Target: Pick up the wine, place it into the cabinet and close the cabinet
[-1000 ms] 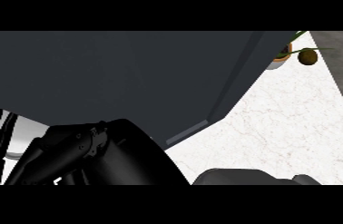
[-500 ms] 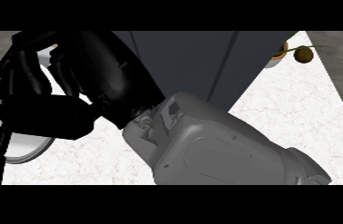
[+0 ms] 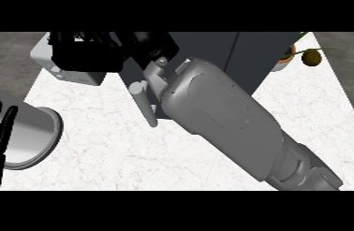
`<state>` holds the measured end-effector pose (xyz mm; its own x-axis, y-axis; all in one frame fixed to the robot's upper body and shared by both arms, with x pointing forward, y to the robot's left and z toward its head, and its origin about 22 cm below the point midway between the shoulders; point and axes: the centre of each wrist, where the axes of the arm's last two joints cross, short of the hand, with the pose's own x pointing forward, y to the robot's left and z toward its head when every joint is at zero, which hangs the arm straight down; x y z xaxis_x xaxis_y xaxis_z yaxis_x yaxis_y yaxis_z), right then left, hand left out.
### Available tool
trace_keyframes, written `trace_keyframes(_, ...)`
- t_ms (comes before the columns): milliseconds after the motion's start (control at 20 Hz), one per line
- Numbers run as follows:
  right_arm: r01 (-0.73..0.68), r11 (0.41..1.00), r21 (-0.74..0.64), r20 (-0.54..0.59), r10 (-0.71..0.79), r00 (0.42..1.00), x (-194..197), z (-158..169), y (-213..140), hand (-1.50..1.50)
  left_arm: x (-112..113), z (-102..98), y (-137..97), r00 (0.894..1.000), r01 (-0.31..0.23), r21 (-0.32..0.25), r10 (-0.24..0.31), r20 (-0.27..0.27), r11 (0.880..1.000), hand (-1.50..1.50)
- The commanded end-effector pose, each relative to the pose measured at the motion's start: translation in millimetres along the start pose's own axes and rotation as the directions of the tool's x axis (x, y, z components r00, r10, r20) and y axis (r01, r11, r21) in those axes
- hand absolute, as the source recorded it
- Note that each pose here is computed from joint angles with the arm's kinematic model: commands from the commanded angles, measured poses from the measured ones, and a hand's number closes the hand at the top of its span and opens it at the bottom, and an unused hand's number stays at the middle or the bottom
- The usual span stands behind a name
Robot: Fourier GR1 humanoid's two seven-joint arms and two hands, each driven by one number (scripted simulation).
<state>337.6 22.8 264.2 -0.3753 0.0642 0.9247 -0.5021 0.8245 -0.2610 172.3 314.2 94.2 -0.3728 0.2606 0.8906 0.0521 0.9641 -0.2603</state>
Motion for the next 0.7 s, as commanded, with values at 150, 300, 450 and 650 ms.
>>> trace_keyframes(150,-0.036,0.995,-0.09,-0.053,0.031,0.998,-48,-9,-47,1.5,8,-11,-8,1.0,0.006,-0.005,-0.006,-0.008,1.0,-1.5)
trace_keyframes(300,-0.092,0.99,-0.11,-0.071,0.084,0.994,-54,-10,-66,1.5,5,-10,-9,1.0,0.01,-0.021,-0.01,0.004,1.0,-1.5)
trace_keyframes(450,-0.129,0.984,-0.119,-0.052,0.124,0.991,-59,-7,-71,1.5,7,-7,-4,1.0,0.001,-0.001,-0.001,-0.008,1.0,-1.5)
trace_keyframes(650,-0.131,0.985,-0.109,-0.055,0.126,0.991,-60,-12,-66,1.5,-9,-7,-13,1.0,-0.019,-0.015,0.019,-0.002,1.0,-1.5)
